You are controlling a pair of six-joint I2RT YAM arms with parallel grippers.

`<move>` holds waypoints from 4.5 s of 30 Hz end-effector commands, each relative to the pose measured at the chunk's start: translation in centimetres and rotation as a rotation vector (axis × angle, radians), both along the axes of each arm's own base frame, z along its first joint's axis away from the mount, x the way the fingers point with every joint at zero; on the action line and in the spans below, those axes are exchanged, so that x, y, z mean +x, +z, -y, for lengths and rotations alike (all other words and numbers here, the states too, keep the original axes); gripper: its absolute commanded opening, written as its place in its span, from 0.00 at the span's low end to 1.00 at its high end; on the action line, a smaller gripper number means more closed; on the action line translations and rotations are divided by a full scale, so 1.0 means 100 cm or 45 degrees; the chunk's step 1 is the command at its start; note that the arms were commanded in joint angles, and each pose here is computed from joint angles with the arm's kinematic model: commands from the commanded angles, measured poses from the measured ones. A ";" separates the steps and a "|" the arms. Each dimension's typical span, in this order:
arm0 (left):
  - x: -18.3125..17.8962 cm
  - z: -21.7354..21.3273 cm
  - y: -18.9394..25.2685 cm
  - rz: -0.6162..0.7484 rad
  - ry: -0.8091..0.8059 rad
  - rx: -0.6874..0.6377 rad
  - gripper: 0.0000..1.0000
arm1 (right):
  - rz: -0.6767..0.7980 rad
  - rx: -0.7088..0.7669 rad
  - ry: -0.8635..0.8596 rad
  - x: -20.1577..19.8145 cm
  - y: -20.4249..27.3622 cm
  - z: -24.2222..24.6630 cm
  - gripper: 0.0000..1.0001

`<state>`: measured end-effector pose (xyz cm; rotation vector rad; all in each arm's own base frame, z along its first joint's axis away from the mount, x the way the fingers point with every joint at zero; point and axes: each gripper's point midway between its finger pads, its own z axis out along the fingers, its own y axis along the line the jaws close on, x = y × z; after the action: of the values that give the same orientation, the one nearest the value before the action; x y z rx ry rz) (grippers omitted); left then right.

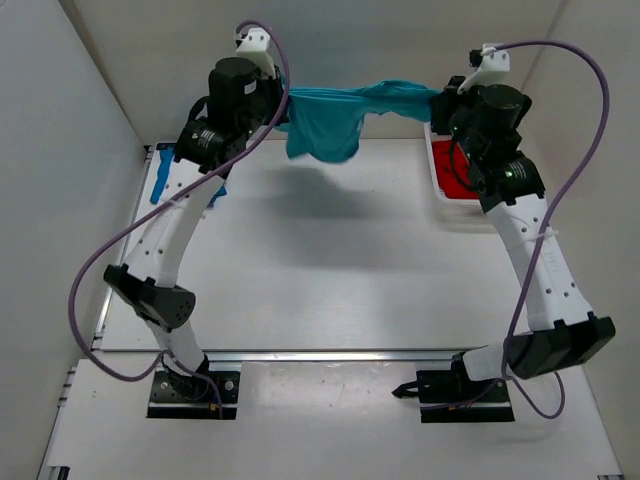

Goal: Fold and stack the t-shirts
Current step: Flatten out the tshirt

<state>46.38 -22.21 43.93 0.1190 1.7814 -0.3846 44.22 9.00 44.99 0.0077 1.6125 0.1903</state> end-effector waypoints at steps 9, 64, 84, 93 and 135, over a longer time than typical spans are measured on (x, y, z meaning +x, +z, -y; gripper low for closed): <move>-0.163 -0.067 -0.207 -0.616 -0.001 0.106 0.47 | -0.589 0.061 -0.071 -0.110 -0.209 0.042 0.00; -0.203 -0.049 -0.413 -1.180 0.044 0.378 0.22 | -1.315 0.587 -0.598 -0.247 -0.396 0.098 0.50; -0.202 -0.048 -0.349 -0.994 0.012 0.301 0.00 | -1.465 0.706 -0.769 -0.265 -0.427 0.098 0.42; -0.194 -0.045 -0.310 -0.833 -0.019 0.206 0.00 | -1.360 0.704 -0.705 -0.243 -0.433 0.094 0.00; -0.087 -0.074 -0.127 -0.241 0.071 -0.109 0.00 | 0.340 0.163 0.864 -0.089 0.129 -0.135 0.00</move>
<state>39.60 -16.24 26.03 0.0084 2.0988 -0.3908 39.47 17.80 48.98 -0.2636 1.5704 0.6244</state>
